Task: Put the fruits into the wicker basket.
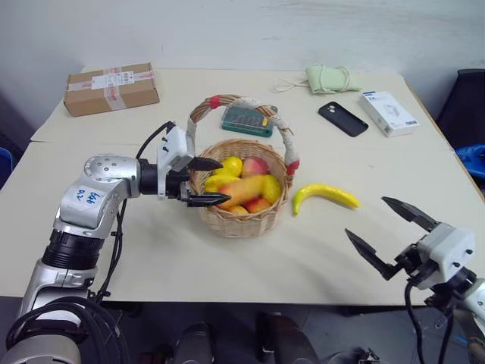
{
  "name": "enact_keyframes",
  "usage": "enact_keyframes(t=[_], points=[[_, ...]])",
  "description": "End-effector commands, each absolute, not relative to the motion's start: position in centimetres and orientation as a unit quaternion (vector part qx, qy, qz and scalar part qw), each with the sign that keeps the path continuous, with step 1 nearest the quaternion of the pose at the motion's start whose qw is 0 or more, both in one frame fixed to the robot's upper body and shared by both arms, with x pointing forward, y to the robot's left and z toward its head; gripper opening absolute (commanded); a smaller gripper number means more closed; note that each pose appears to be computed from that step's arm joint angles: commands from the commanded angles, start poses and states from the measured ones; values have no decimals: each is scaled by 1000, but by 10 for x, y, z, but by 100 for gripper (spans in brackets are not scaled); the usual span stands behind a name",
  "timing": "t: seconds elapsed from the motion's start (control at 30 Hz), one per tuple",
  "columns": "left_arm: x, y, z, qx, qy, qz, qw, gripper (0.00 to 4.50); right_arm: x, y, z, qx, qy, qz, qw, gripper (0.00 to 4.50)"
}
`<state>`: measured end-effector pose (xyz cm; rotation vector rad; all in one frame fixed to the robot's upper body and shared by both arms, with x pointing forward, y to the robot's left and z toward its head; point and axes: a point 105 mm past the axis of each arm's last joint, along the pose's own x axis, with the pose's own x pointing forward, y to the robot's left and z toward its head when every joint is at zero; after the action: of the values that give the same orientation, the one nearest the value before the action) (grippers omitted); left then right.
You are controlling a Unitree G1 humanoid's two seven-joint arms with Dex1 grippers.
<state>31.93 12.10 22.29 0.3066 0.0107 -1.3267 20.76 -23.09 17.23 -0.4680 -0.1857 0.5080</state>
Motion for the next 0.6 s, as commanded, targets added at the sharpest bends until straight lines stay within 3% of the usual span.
enact_keyframes(t=[0.03,0.13,0.27,0.37,0.47,0.6], points=[[303,150,260,137,-64,-606,781,447,186,-273,164,-243,-55,201,947,450],[290,183,254,144,-31,-591,793,447,170,-299,146,-244,-10,180,953,450],[294,232,228,191,4,-518,834,447,162,-325,124,-245,31,151,957,450],[280,239,223,146,-24,-541,828,447,165,-332,112,-248,48,164,953,450],[272,240,214,141,11,-538,831,447,189,-325,120,-252,32,216,943,450],[259,225,219,109,7,-562,820,447,243,-304,151,-269,8,305,914,450]])
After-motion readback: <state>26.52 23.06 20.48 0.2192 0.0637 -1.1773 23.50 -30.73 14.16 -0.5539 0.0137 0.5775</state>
